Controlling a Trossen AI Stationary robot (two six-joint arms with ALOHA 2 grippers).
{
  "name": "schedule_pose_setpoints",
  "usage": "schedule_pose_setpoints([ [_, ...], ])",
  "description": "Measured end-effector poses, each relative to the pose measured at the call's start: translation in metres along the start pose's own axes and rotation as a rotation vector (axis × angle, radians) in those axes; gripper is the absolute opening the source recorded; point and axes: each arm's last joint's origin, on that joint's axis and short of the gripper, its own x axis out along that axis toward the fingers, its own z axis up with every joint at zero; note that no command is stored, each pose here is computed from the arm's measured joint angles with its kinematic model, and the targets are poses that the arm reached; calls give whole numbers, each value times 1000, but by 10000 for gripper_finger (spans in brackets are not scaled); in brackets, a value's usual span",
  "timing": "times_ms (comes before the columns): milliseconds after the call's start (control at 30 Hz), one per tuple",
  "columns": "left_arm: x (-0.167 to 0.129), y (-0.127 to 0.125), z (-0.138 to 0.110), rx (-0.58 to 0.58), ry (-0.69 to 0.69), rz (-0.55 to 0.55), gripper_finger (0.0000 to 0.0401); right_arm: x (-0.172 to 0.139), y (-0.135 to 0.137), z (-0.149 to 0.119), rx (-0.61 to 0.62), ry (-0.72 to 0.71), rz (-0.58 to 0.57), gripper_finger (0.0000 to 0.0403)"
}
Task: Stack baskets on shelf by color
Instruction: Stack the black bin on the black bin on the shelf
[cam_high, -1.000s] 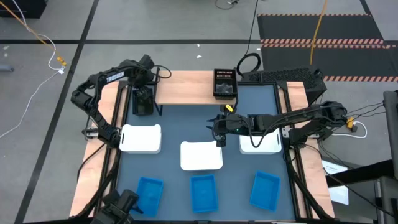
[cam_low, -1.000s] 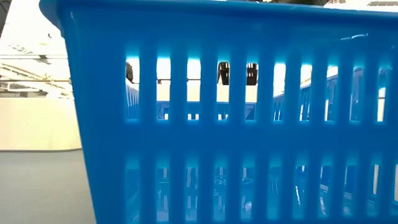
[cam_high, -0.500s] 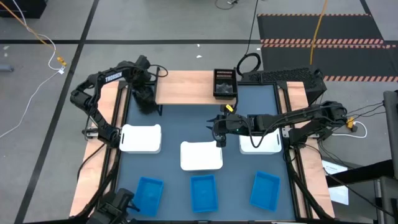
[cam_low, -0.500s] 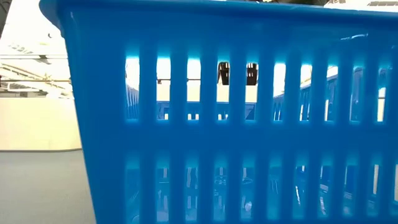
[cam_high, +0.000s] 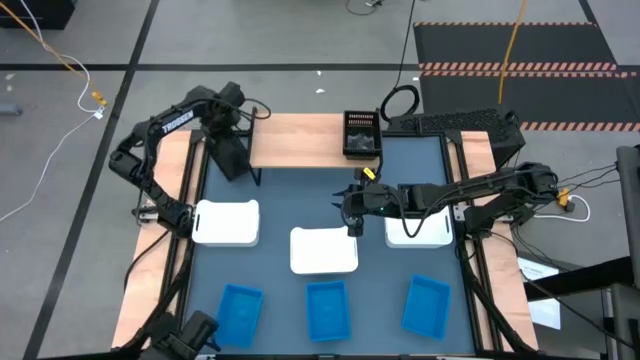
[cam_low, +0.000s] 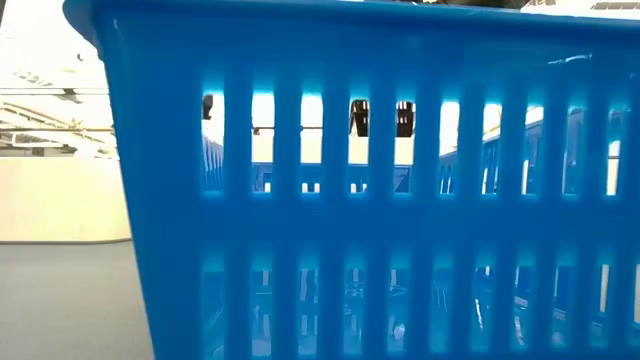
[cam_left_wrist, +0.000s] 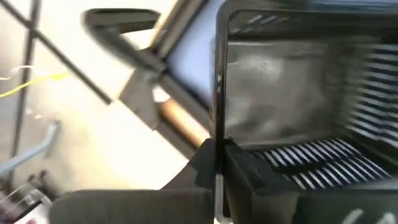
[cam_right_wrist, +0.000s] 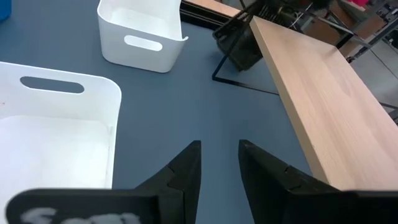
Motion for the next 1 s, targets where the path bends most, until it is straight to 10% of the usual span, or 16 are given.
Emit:
schedule_pose_setpoints([
  [667, -163, 18, -61, 60, -303, 108, 10, -2, -3, 21, -23, -224, 19, 100],
  [1000, -216, 12, -80, 73, -539, 137, 10, -8, -11, 39, -283, -396, -115, 105],
])
